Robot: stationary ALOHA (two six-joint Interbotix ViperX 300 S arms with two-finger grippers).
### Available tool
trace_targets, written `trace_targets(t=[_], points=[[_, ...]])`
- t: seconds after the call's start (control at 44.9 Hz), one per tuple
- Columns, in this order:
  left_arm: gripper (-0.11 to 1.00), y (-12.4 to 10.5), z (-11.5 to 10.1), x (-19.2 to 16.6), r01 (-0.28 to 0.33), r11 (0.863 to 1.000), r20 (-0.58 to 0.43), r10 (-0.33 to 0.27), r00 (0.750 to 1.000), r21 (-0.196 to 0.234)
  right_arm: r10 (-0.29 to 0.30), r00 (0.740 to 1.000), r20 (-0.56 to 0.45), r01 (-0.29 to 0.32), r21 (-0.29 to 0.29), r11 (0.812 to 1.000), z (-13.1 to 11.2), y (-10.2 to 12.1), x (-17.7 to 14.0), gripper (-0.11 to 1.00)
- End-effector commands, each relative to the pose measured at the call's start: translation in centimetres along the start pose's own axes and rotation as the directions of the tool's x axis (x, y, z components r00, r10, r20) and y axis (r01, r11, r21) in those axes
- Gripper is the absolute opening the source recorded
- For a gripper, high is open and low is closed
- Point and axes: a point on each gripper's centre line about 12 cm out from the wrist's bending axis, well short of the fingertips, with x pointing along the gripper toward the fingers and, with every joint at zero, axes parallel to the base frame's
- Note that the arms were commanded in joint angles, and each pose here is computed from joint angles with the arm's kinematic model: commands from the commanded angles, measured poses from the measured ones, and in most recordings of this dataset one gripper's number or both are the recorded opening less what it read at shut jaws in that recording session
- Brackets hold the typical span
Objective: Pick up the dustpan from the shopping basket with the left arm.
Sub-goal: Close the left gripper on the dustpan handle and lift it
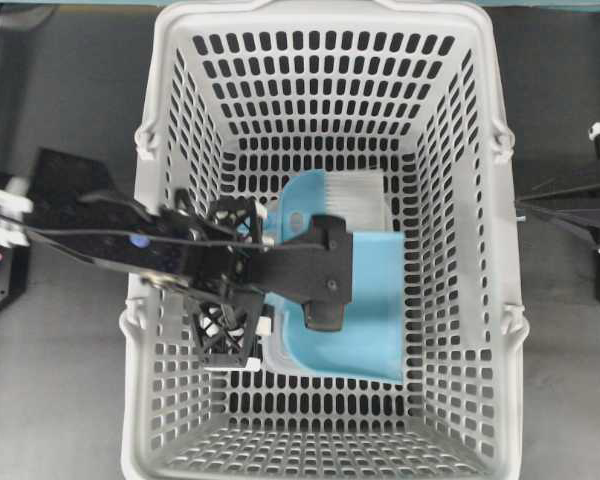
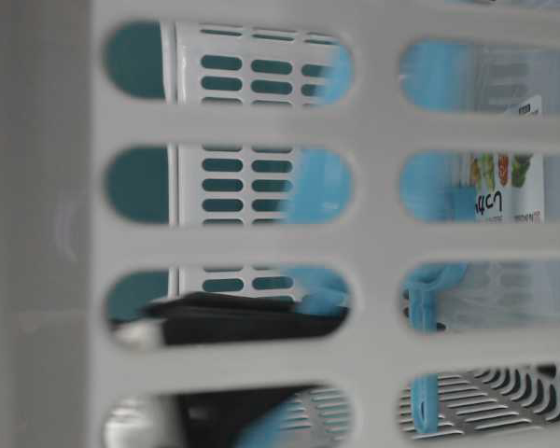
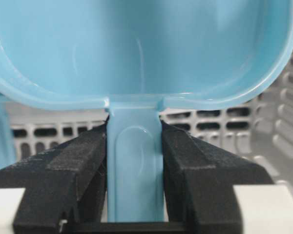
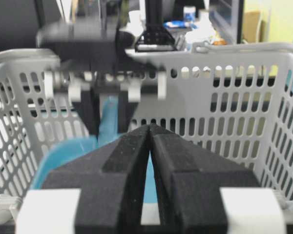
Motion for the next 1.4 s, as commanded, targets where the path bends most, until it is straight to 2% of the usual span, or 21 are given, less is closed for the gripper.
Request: trace_targets(t=[0.0,0.2,0.468,0.646,0.891,1.381], points=[[0.28,0.1,1.4,-4.3,0.013,1.000,0.117,-0.012,0.993,-0.007,0.002,1.000,0.005,-0.002,0.005,1.000,0.2,0.1,0.1,-0.01],[0.28,0.8,1.8,-9.1,0.024,0.999,0.237,-0.018,0.971,-0.022,0.001,1.000,-0.002,-0.001,0.026,1.000,-0.1,0.0,0.1,-0.01],[0.28,1.3,1.0,-12.6,0.036,0.999,0.332,-0.024,0.943,-0.030,0.002,1.000,-0.003,-0.002,0.043,0.999,-0.2,0.0,0.0,-0.01],[0.28,1.4,0.4,-12.7,0.037,0.999,0.341,-0.024,0.940,-0.030,0.001,1.000,0.012,-0.002,0.044,0.999,0.1,0.0,-0.2,-0.01],[0.28,1.4,0.7,-12.8,0.043,0.999,0.379,-0.028,0.925,-0.030,0.001,1.000,0.021,-0.002,0.044,0.999,0.4,0.0,-0.6,-0.01],[0.28,1.4,0.6,-12.7,0.041,0.999,0.377,-0.028,0.926,-0.028,0.002,1.000,0.026,-0.003,0.046,0.999,0.6,0.0,-1.1,-0.01]])
